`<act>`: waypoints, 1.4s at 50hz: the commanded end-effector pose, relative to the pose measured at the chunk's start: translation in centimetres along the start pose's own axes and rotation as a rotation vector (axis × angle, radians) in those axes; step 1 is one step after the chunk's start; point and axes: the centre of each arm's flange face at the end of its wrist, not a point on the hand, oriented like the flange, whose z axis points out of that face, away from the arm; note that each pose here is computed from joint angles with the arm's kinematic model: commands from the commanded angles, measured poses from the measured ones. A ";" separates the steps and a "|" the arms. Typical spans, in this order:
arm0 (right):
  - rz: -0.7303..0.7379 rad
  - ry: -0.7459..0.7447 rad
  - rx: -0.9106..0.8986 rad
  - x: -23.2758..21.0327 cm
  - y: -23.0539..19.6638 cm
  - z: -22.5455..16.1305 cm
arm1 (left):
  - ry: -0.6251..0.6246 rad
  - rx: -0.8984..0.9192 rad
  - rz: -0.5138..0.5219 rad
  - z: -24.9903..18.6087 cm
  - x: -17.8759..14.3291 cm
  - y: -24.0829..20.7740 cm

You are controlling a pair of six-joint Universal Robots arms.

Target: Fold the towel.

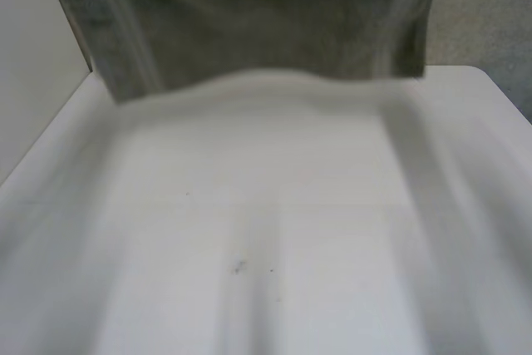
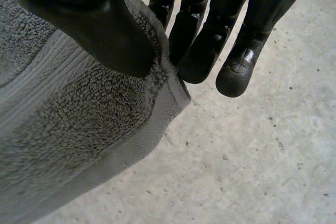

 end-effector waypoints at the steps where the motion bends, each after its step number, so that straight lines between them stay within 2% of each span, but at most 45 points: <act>1: 0.059 -0.109 -0.193 -2.6 4.3 -2.8 | -0.003 -0.201 -0.067 -3.2 -0.3 6.5; 3: 0.068 -0.198 -0.318 -4.6 7.0 -4.9 | -0.010 -0.254 -0.067 -4.2 -0.5 8.2; 4: 0.068 -0.199 -0.318 -4.6 7.0 -4.9 | -0.017 -0.308 -0.068 -5.2 -0.7 10.0; 5: 0.068 -0.253 -0.371 -5.7 8.3 -6.1 | -0.017 -0.308 -0.068 -5.2 -0.7 10.0; 6: 0.064 -0.310 -0.421 -6.8 9.7 -7.4 | -0.013 -0.374 -0.072 -6.6 -0.7 12.4; 7: 0.064 -0.310 -0.421 -6.8 9.7 -7.5 | -0.013 -0.374 -0.072 -6.6 -0.7 12.4; 9: 0.058 -0.366 -0.473 -8.0 11.1 -9.0 | 0.016 -0.493 -0.083 -9.6 -0.5 16.8; 10: 0.046 -0.417 -0.521 -9.1 12.5 -10.6 | 0.016 -0.494 -0.083 -9.6 -0.5 16.8; 11: 0.032 -0.467 -0.565 -10.2 14.0 -12.2 | 0.037 -0.543 -0.089 -11.1 -0.3 18.6; 12: 0.032 -0.467 -0.565 -10.2 14.0 -12.2 | 0.058 -0.588 -0.090 -12.6 -0.2 20.5; 14: 0.001 -0.554 -0.638 -12.2 16.6 -15.3 | 0.071 -0.629 -0.085 -14.1 -0.1 22.2; 18: -0.026 -0.612 -0.694 -13.6 18.5 -17.8 | 0.087 -0.695 -0.055 -16.4 -0.2 24.5; 20: -0.037 -0.631 -0.713 -13.9 19.0 -18.7 | 0.097 -0.745 -0.004 -17.9 -0.5 25.4; 25: -0.051 -0.624 -0.762 -12.9 19.4 -19.6 | 0.101 -0.815 0.074 -19.6 -1.6 25.2; 32: -0.063 -0.569 -0.815 -7.8 15.0 -19.5 | 0.107 -0.861 0.187 -21.2 -2.7 21.5; 37: -0.056 -0.642 -0.927 -5.8 11.9 -21.5 | 0.114 -0.890 0.247 -22.9 -2.9 17.7; 39: -0.068 -0.678 -0.964 -5.1 11.0 -22.3 | 0.135 -0.865 0.257 -24.0 -2.3 14.2; 41: -0.135 -0.752 -0.985 -4.4 9.1 -23.6 | 0.160 -0.837 0.247 -24.4 -1.9 12.9; 47: -0.223 -0.729 -0.907 -3.7 8.2 -22.8 | 0.268 -0.720 0.208 -23.9 -1.2 10.8; 51: -0.236 -0.672 -0.862 -3.9 10.1 -20.9 | 0.272 -0.679 0.210 -22.3 -1.5 11.2; 56: -0.236 -0.656 -0.863 -5.5 13.3 -18.8 | 0.279 -0.731 0.185 -19.9 -1.6 15.5; 61: -0.227 -0.626 -0.878 -7.8 16.0 -16.9 | 0.261 -0.748 0.217 -15.6 -0.1 21.0; 63: -0.211 -0.566 -0.868 -8.8 18.1 -15.2 | 0.240 -0.738 0.222 -14.5 0.1 22.2; 67: -0.196 -0.525 -0.821 -10.3 19.3 -13.7 | 0.199 -0.706 0.221 -12.4 0.3 24.0; 70: -0.199 -0.484 -0.758 -11.5 20.4 -12.2 | 0.196 -0.675 0.203 -11.0 1.6 25.6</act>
